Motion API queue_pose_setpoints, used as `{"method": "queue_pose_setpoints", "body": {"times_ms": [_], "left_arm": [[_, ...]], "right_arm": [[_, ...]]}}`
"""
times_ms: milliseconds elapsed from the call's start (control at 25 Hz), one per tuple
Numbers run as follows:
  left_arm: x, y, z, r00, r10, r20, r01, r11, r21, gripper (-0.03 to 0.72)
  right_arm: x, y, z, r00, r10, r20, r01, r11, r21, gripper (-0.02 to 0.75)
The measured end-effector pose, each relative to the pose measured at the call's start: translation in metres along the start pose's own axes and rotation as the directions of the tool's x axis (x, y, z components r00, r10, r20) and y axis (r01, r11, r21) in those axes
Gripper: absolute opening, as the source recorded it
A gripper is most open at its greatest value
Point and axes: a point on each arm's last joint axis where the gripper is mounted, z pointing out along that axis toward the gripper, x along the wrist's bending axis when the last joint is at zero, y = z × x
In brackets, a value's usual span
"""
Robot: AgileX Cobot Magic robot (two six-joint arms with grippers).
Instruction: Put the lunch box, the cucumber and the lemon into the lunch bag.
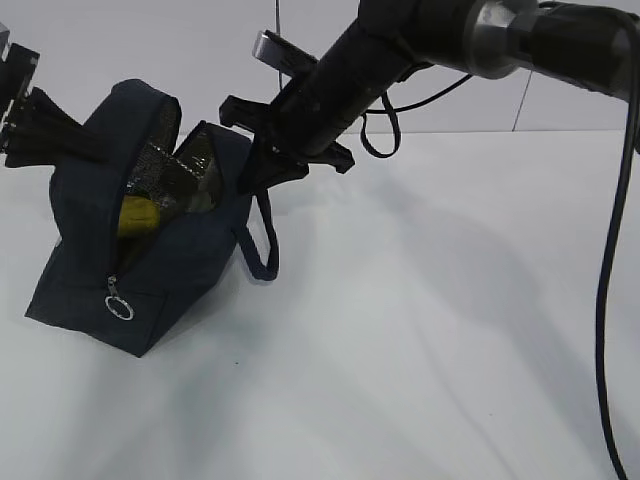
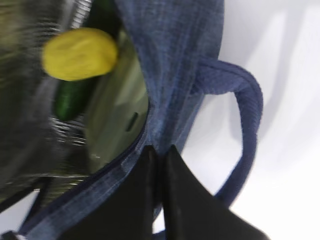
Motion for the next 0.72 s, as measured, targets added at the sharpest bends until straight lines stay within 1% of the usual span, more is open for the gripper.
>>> {"method": "queue_pose_setpoints", "body": {"times_ms": [80, 160, 320, 440, 560, 640, 720], "left_arm": [[-0.006, -0.002, 0.007, 1.0, 0.005, 0.007, -0.005, 1.0, 0.019, -0.001], [-0.012, -0.004, 0.015, 1.0, 0.016, 0.015, -0.017, 0.999, 0.041, -0.001], [-0.026, -0.007, 0.028, 0.998, 0.027, 0.057, -0.031, 0.998, 0.063, -0.001], [-0.037, -0.008, 0.037, 0.994, 0.017, 0.106, -0.023, 0.998, 0.056, -0.001], [-0.049, -0.01, 0.048, 0.988, 0.006, 0.156, -0.015, 0.998, 0.057, -0.001], [-0.059, -0.013, 0.058, 0.984, 0.01, 0.179, -0.023, 0.997, 0.071, -0.001], [-0.066, -0.018, 0.069, 0.983, 0.021, 0.185, -0.038, 0.995, 0.089, -0.001]], "right_arm": [[-0.002, -0.002, 0.0, 0.999, -0.017, 0.027, 0.017, 1.0, 0.018, 0.016], [-0.006, -0.003, -0.001, 0.996, -0.044, 0.073, 0.041, 0.998, 0.039, 0.015], [-0.009, -0.006, -0.016, 0.976, -0.099, 0.195, 0.086, 0.994, 0.073, 0.013], [-0.003, -0.009, -0.04, 0.946, -0.137, 0.293, 0.116, 0.989, 0.091, 0.012], [-0.002, -0.008, -0.064, 0.896, -0.16, 0.414, 0.141, 0.987, 0.078, 0.012], [-0.002, -0.008, -0.076, 0.862, -0.173, 0.477, 0.158, 0.985, 0.072, 0.011], [-0.002, -0.008, -0.084, 0.837, -0.177, 0.517, 0.169, 0.984, 0.062, 0.011]]}}
